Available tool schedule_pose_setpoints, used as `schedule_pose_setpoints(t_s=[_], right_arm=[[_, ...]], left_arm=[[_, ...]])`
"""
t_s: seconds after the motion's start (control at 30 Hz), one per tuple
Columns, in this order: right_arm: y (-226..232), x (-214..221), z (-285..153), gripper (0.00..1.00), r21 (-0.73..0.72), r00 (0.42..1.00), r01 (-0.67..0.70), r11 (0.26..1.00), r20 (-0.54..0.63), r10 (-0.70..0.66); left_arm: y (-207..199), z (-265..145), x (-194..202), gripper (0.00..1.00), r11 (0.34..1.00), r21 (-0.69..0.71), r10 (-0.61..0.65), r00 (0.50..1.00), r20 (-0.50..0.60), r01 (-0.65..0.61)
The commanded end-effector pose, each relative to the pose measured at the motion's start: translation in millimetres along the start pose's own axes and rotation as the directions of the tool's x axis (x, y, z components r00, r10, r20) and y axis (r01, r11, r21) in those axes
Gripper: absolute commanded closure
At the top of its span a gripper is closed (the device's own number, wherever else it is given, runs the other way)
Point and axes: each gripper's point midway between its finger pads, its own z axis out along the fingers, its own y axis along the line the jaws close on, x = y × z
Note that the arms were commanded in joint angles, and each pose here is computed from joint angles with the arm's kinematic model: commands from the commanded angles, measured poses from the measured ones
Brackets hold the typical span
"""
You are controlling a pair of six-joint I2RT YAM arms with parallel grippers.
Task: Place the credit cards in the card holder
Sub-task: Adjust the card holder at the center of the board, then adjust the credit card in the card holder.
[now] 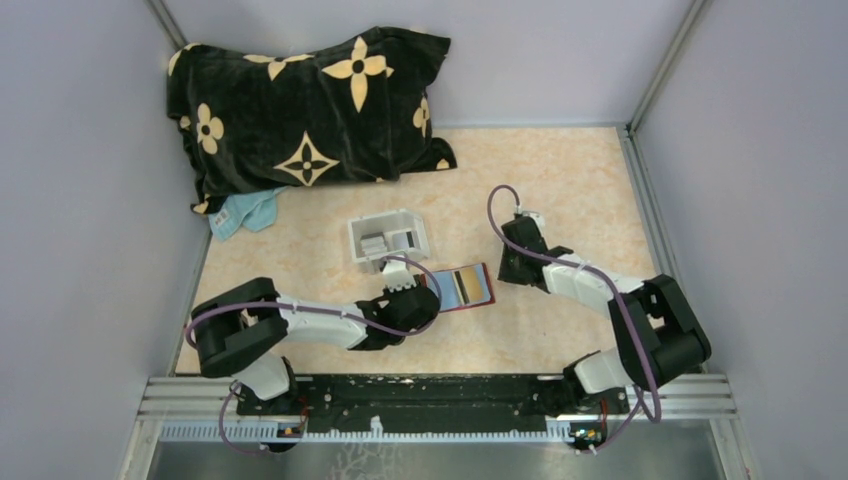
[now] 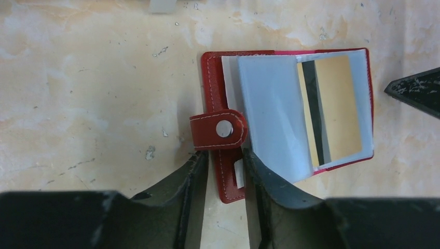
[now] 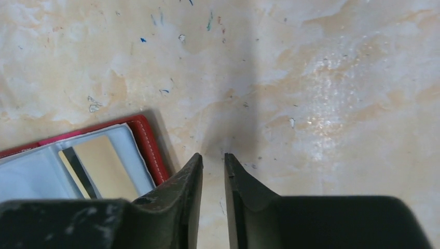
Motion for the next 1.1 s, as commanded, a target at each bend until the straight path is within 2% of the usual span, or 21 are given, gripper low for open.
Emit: schedule_pose_setpoints(t_s=[0.0,0.1,0.27,0.53,0.67,0.77,1.07], right_arm=[[4.8,-30.9,-22.5,0.73,0.015,0.993,0.063,0.998,0.097,-0.064],[20.0,-31.9,-31.6,0.64,-0.009,0.986,0.132,0.991,0.109,-0.130],[44.3,-25.2,-41.2,0.49,-0.041,0.970,0.224,0.974,0.103,-0.219],[69.0,-8.8,-35.9,0.42,-0.067,0.946,0.320,0.945,0.074,-0.316],[76.5,-2.9,-30.1,0.28,-0.059,0.935,0.353,0.934,0.056,-0.350],[81.9,2.7,-27.0,0.27,-0.059,0.927,0.374,0.926,0.046,-0.371],[86.9,15.2,-19.3,0.26,-0.029,0.908,0.418,0.908,0.011,-0.418]], left_arm=[[46.4,-10.4,31.6,0.54,0.984,-0.118,0.117,0.985,-0.129,-0.133],[42.3,-12.3,27.2,0.46,0.986,-0.108,0.115,0.987,-0.116,-0.128],[43.2,-14.8,21.7,0.44,0.984,-0.122,0.117,0.988,-0.100,-0.129],[55.1,-23.7,15.9,0.51,0.980,-0.163,0.099,0.992,-0.077,-0.111],[56.2,-27.2,12.9,0.56,0.983,-0.156,0.086,0.994,-0.063,-0.095],[57.0,-28.3,11.6,0.60,0.984,-0.152,0.085,0.995,-0.054,-0.093],[61.2,-29.5,14.4,0.61,0.987,-0.140,0.073,0.996,-0.054,-0.080]])
